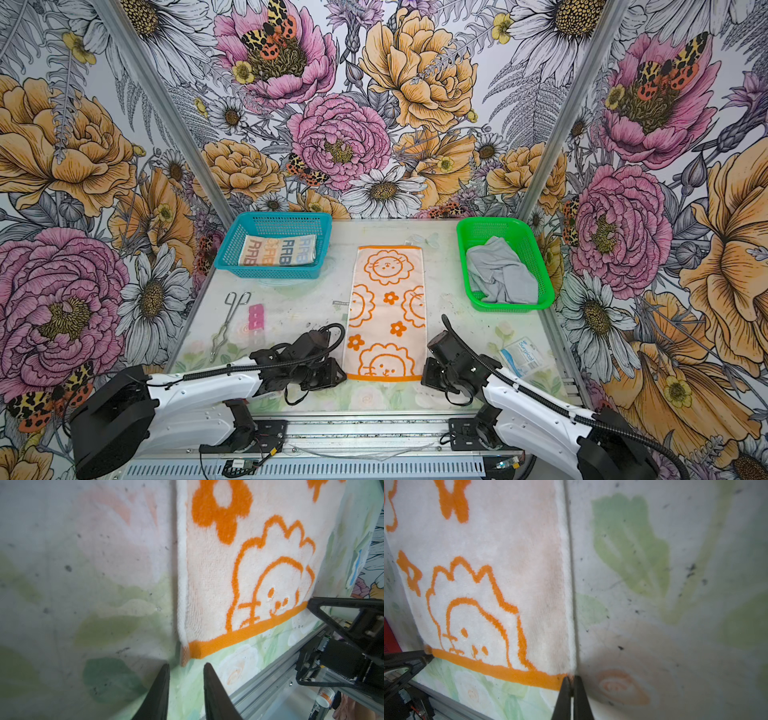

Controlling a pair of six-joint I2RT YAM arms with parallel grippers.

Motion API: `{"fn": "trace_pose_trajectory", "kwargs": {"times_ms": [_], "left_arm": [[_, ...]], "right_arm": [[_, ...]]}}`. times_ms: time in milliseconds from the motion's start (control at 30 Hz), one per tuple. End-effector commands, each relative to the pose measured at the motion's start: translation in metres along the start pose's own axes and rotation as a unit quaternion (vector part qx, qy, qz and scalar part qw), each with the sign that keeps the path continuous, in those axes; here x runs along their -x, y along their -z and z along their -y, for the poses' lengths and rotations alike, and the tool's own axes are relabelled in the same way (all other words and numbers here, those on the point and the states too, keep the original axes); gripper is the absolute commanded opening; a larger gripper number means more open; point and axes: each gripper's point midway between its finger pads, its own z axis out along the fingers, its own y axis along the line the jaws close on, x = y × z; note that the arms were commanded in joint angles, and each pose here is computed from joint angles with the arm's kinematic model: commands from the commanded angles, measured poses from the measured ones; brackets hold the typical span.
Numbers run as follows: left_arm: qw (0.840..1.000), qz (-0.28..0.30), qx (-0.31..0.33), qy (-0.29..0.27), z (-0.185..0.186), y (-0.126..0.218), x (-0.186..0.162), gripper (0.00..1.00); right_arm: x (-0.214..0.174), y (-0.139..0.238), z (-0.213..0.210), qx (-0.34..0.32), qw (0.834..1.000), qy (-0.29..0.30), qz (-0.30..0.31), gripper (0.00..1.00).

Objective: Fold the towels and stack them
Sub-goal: 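Grasp the near corners of the lion towel with both grippers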

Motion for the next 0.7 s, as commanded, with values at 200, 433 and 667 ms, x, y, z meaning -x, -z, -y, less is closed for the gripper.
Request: {"fn": "trace_pose_trajectory", "kwargs": {"times_ms": [200, 433, 667], "left_arm": [[0.999, -0.003, 0.032, 0.012, -0.02, -0.007, -0.002, 0.34], [1.0, 0.004, 0.026, 0.015, -0.015, -0.012, 0.003, 0.23], [0.999, 0.01, 0.028, 0.02, -0.016, -0.007, 0.004, 0.0]], "right_arm": [[-0.004, 0.0, 0.003, -0.011, 1.0, 0.004, -0.012, 0.0], [-0.004, -0.001, 0.002, -0.014, 1.0, 0.008, -0.015, 0.0], [-0.007, -0.002, 0.004, -0.014, 1.0, 0.008, -0.021, 0.0]]}}
